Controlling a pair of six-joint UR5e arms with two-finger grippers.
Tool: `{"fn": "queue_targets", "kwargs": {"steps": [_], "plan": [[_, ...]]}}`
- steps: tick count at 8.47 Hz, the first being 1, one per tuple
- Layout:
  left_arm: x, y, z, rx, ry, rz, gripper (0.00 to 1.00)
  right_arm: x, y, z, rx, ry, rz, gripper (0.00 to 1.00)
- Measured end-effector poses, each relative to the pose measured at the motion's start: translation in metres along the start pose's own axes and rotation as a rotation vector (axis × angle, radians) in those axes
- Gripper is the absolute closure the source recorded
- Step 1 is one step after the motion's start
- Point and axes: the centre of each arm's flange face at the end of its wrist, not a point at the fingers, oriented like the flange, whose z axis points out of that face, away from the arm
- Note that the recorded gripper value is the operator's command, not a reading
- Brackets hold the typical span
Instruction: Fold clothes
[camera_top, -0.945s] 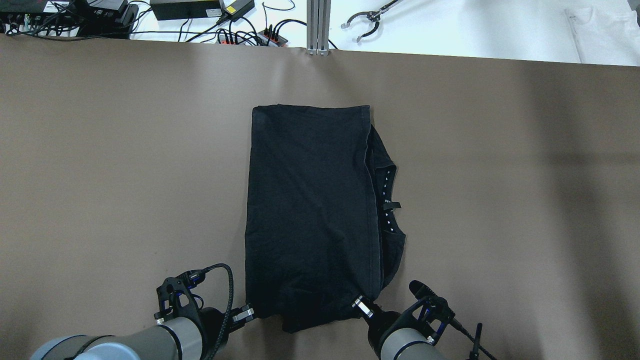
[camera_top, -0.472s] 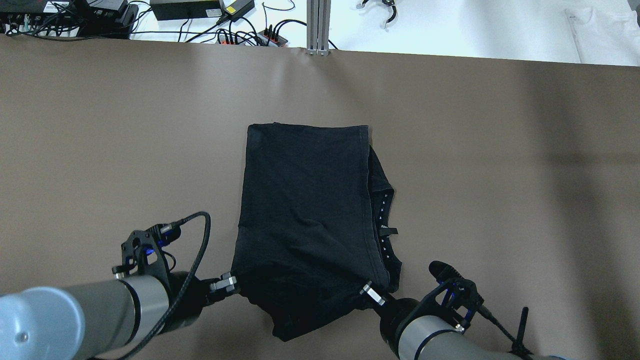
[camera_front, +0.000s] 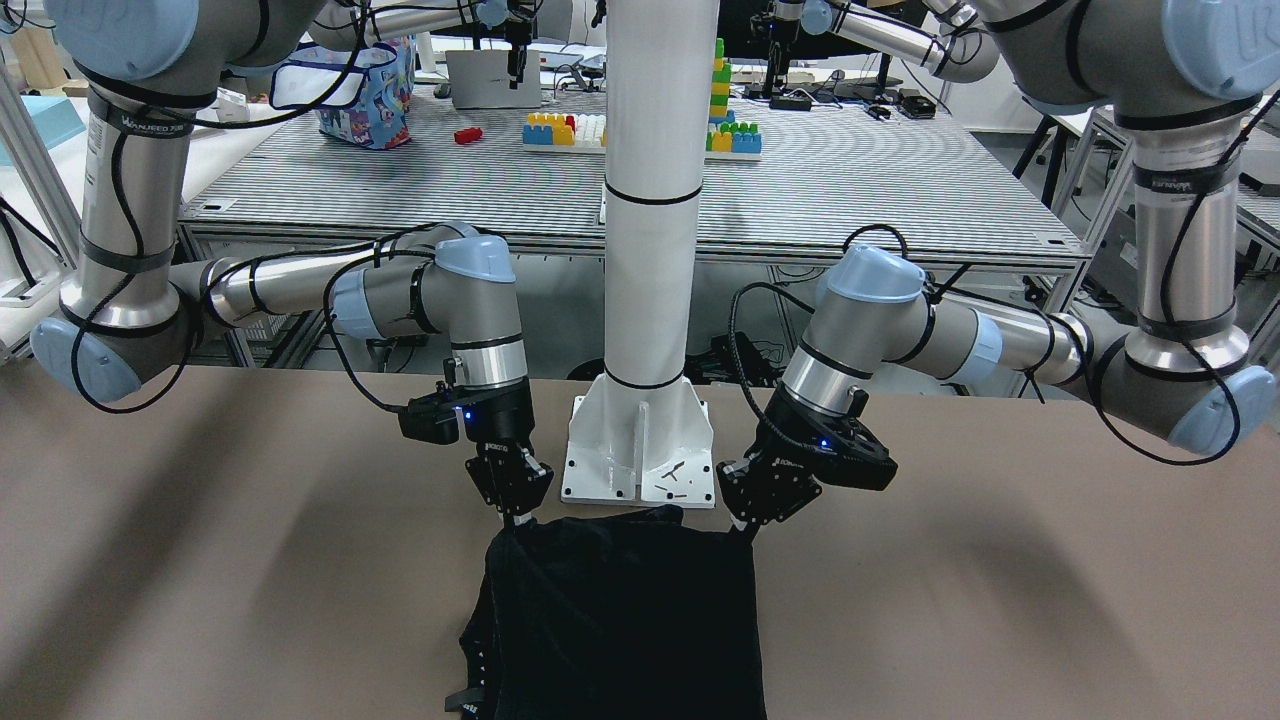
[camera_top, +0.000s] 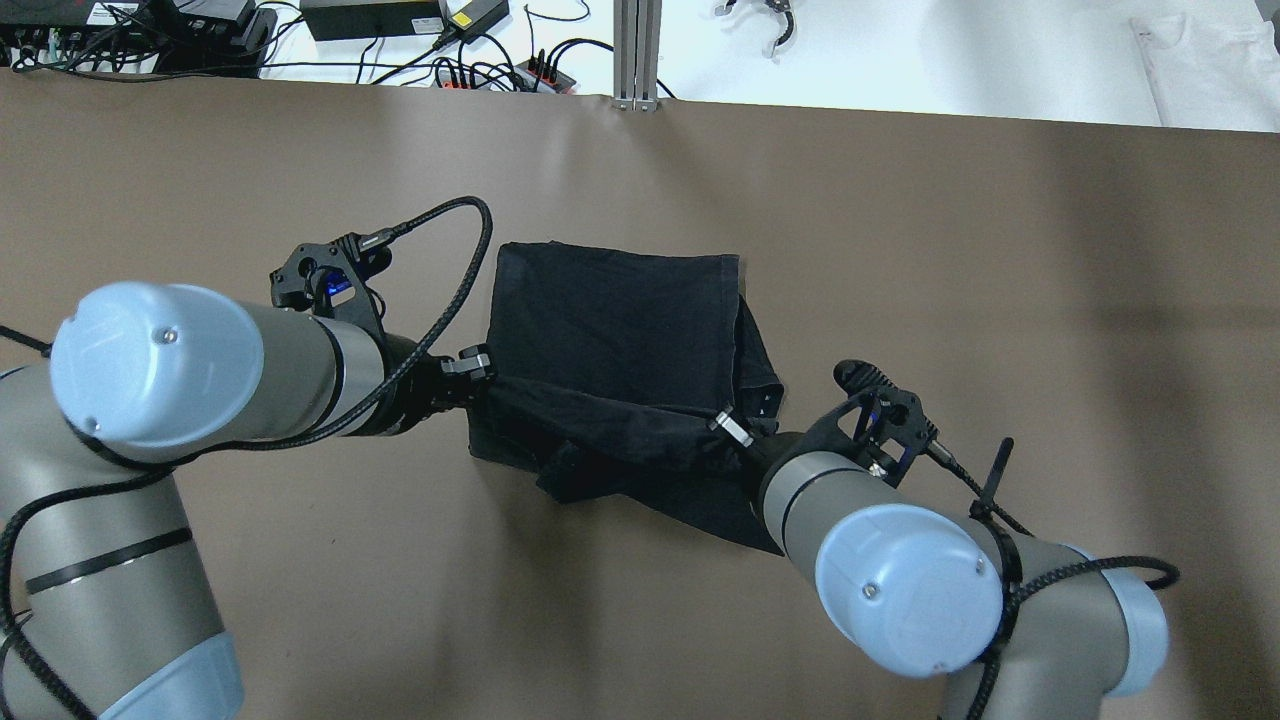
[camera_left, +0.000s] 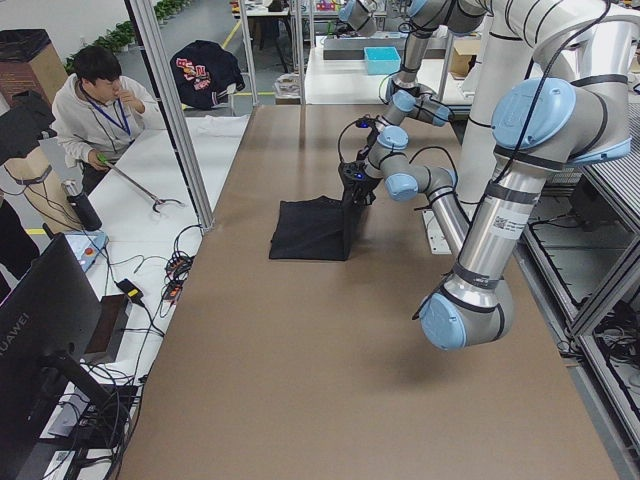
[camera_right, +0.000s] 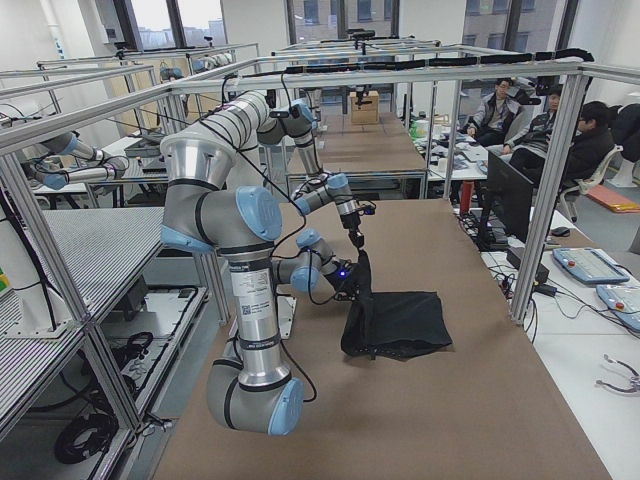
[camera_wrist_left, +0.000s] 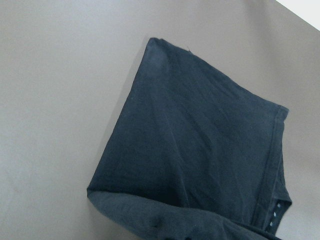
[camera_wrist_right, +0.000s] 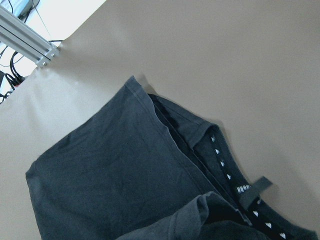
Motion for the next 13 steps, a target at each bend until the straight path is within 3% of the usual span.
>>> {"fn": "queue_targets", "kwargs": {"steps": [4,6,9,11,12,13], "plan": [[0.031,-0.085,0.058,0.091,-0.111,0.037,1.00,-0.062,-0.050,0.064,0.130,0.042,-0.073,1.00],[0.054,-0.115,0.100,0.113,-0.176,0.050,1.00,-0.092,-0.066,0.113,0.173,0.072,-0.086,1.00],[0.063,-0.146,0.163,0.124,-0.245,0.072,1.00,-0.109,-0.090,0.194,0.203,0.083,-0.131,1.00],[0.051,-0.166,0.208,0.129,-0.265,0.097,1.00,-0.109,-0.104,0.228,0.206,0.097,-0.154,1.00],[0.044,-0.174,0.229,0.136,-0.272,0.116,0.90,-0.107,-0.107,0.239,0.203,0.100,-0.171,0.71],[0.038,-0.180,0.245,0.141,-0.279,0.133,0.60,-0.104,-0.109,0.248,0.202,0.106,-0.191,0.34]]}}
